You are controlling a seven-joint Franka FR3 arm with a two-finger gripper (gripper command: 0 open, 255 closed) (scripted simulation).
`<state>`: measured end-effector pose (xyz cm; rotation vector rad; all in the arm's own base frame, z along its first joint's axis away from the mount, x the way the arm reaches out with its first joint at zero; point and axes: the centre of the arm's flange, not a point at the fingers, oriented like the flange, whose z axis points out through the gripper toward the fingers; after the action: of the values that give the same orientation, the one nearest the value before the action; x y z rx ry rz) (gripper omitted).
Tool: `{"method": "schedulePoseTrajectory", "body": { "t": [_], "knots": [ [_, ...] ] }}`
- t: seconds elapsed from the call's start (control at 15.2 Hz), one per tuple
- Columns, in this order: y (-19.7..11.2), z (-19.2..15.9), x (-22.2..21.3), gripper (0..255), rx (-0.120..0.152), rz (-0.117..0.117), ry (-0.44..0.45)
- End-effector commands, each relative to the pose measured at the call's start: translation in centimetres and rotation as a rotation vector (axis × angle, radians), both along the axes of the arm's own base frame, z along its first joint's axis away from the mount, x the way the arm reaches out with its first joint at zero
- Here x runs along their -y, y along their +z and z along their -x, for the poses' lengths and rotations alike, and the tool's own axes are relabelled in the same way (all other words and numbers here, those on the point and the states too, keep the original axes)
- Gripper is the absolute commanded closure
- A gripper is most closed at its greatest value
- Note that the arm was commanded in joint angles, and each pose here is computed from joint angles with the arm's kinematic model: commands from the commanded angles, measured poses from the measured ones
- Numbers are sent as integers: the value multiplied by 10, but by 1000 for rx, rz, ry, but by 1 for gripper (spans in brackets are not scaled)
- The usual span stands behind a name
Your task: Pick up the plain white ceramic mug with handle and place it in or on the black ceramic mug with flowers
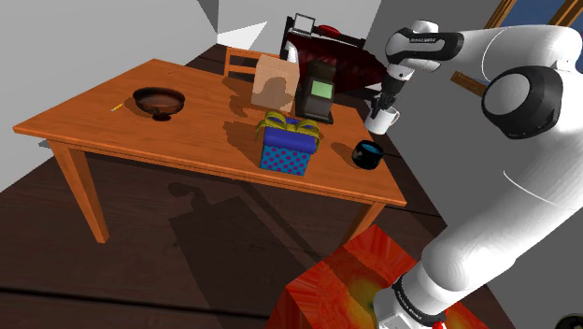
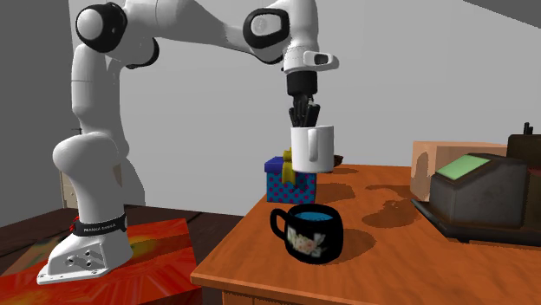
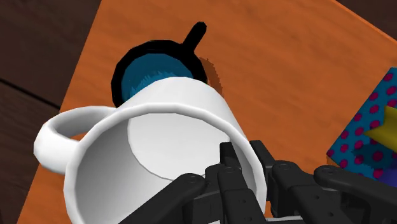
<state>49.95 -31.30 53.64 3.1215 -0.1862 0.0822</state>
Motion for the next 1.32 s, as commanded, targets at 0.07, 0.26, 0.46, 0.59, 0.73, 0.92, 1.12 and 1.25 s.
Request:
{"method": "schedulePoseTrajectory", "body": {
  "t": [0.07, 0.26, 0.46, 0.59, 0.73, 0.92, 1.12, 1.25],
  "knots": [
    [4, 32, 29, 255, 0, 0, 1],
    [-11, 32, 29, 255, 0, 0, 1],
    [-27, 32, 29, 255, 0, 0, 1],
    [-38, 32, 29, 255, 0, 0, 1],
    [-48, 32, 29, 255, 0, 0, 1],
    [-64, 32, 29, 255, 0, 0, 1],
    [-80, 32, 29, 255, 0, 0, 1],
    [-88, 32, 29, 255, 0, 0, 1]
  ]
}}
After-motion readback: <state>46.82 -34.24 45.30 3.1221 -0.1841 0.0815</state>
